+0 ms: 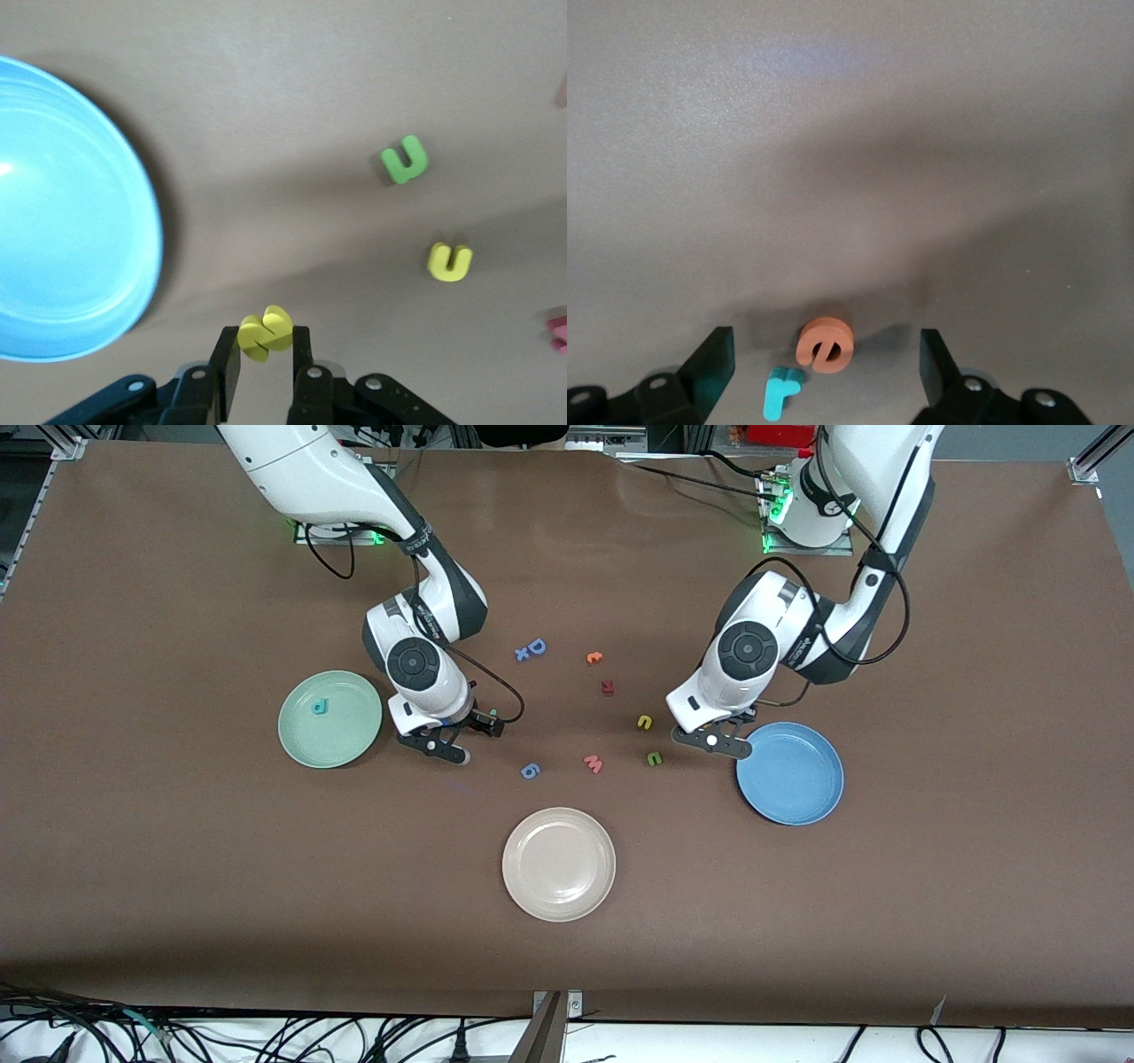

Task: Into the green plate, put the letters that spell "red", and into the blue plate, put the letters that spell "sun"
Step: 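Put the e on the green plate while the left gripper drops the 2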

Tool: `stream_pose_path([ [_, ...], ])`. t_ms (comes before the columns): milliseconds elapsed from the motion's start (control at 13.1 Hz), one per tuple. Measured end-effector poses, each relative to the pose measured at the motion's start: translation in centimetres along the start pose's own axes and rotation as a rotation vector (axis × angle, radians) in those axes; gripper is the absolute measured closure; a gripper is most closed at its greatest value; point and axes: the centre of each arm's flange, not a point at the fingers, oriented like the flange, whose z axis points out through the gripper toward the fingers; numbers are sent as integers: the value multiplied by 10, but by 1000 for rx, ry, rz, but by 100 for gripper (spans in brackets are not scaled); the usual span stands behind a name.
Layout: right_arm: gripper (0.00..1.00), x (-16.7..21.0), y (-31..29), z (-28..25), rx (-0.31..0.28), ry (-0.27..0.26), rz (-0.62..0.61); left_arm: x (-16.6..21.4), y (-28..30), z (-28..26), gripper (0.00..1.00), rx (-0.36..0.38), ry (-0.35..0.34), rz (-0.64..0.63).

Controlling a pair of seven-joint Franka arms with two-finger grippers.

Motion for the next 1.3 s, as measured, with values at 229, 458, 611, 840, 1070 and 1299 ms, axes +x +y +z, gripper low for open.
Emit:
stream_pose_path([
  [229, 23, -1, 1, 4, -4, -3, 0, 9, -50, 1, 72, 0, -2, 61],
  [458, 30, -3, 0, 7, 2, 1, -3, 25, -120, 8, 72, 8, 11, 122],
  [611, 48, -4, -2, 4, 7, 6, -6, 37, -134, 35, 72, -10, 33, 128],
  [840, 56, -4, -3, 3, 10, 9, -7, 43, -131, 75, 72, -29, 26, 130],
  [1070, 59, -4, -3, 3, 10, 9, -7, 47, -135, 74, 55, -32, 36, 125],
  [1299, 67, -4, -4, 3, 11, 10, -7, 52, -136, 50, 25, -26, 58, 127],
])
